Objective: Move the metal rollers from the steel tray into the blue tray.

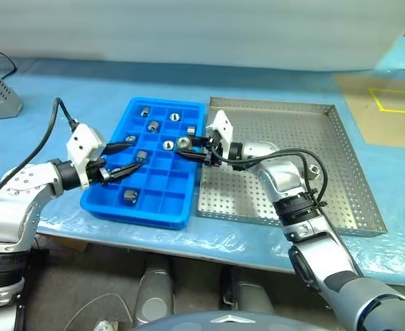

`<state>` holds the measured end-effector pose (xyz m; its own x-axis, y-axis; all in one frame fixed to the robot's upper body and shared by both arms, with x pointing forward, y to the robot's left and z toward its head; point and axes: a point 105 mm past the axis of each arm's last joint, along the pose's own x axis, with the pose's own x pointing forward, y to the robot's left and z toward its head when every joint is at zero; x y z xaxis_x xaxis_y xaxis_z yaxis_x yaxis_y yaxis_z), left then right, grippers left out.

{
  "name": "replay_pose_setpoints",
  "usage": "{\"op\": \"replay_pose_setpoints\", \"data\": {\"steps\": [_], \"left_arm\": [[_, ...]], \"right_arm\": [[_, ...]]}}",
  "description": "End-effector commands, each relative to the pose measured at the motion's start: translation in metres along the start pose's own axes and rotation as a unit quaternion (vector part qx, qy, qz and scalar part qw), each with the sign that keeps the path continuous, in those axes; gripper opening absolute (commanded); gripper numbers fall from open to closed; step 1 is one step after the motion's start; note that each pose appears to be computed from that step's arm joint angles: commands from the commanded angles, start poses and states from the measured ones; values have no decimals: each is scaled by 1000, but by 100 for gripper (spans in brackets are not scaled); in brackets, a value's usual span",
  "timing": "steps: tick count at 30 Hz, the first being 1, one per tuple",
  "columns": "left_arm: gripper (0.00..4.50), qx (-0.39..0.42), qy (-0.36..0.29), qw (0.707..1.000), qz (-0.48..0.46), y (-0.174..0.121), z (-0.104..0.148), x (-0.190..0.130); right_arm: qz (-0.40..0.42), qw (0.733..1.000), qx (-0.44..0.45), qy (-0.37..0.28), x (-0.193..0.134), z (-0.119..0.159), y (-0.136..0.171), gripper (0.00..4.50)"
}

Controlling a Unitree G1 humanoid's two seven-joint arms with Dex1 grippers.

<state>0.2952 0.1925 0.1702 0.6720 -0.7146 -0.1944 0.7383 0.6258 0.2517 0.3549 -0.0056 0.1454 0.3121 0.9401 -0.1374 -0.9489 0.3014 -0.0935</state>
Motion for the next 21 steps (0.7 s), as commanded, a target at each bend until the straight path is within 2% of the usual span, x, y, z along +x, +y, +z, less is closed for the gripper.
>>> {"op": "replay_pose_setpoints", "data": {"steps": [1,4,9,16,21], "left_arm": [[334,17,-23,1000,2,-7,13,-2],[334,14,-24,999,23,0,12,-4],[334,15,-19,1000,13,-4,9,-1],[334,17,-19,1000,3,-4,8,6],[334,17,-24,999,-14,-4,11,14]], "right_arm": [[7,1000,-18,-3,2,5,2,169],[-7,999,-24,28,2,-11,-3,169],[-12,999,0,31,4,-22,-4,169],[-41,999,23,28,6,-25,-7,394],[-92,995,24,5,-12,-13,-26,394]]}}
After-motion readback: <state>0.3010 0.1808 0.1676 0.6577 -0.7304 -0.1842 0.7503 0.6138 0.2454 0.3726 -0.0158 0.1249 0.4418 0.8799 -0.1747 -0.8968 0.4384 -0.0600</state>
